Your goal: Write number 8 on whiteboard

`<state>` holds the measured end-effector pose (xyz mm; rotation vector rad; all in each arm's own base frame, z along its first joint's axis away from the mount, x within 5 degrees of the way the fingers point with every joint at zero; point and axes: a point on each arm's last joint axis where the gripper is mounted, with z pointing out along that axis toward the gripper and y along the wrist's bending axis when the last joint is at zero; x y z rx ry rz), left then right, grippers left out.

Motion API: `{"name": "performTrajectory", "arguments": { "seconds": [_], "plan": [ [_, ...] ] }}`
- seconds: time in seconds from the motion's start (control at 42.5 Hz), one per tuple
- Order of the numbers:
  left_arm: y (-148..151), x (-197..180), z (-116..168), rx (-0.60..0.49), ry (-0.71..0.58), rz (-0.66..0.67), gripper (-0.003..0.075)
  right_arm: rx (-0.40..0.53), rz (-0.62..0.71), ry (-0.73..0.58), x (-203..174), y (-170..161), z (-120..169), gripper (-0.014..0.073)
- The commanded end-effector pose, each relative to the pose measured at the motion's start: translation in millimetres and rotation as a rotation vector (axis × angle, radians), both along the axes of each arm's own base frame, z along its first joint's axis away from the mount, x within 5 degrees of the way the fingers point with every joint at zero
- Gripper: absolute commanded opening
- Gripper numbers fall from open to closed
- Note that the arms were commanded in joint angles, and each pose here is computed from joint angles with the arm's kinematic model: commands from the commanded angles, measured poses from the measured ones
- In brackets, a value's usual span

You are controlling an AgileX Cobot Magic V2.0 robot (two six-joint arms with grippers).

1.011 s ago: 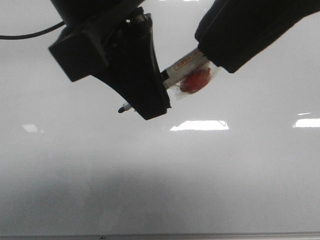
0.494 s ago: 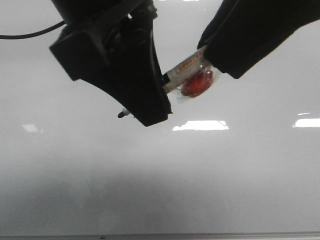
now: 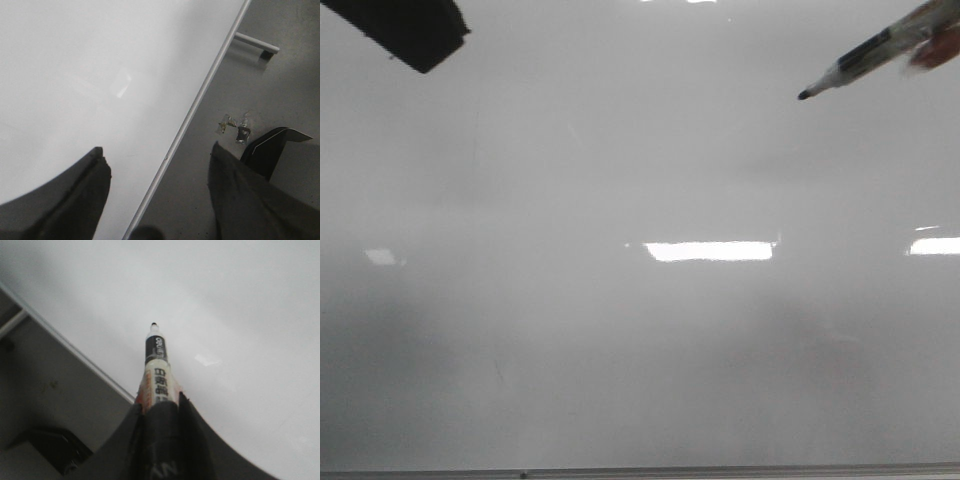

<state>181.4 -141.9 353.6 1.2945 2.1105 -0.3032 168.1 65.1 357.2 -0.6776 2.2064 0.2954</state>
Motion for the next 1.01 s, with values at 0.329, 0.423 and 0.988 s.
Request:
{"name": "performTrajectory", "arguments": {
  "seconds": [0.329, 0.423, 0.988],
  "plan": [
    [3, -3, 15, -0.102, -0.062, 0.044, 0.0429, 0.13, -0.162, -0.139, 21, -4, 3, -0.0069],
    [3, -3, 15, -0.106, -0.063, 0.045, 0.0429, 0.138, -0.175, -0.167, 25, -4, 4, -0.0069],
    [3, -3, 15, -0.111, -0.059, 0.045, 0.0421, 0.154, -0.218, -0.233, 69, 2, 10, -0.0069]
  ]
}}
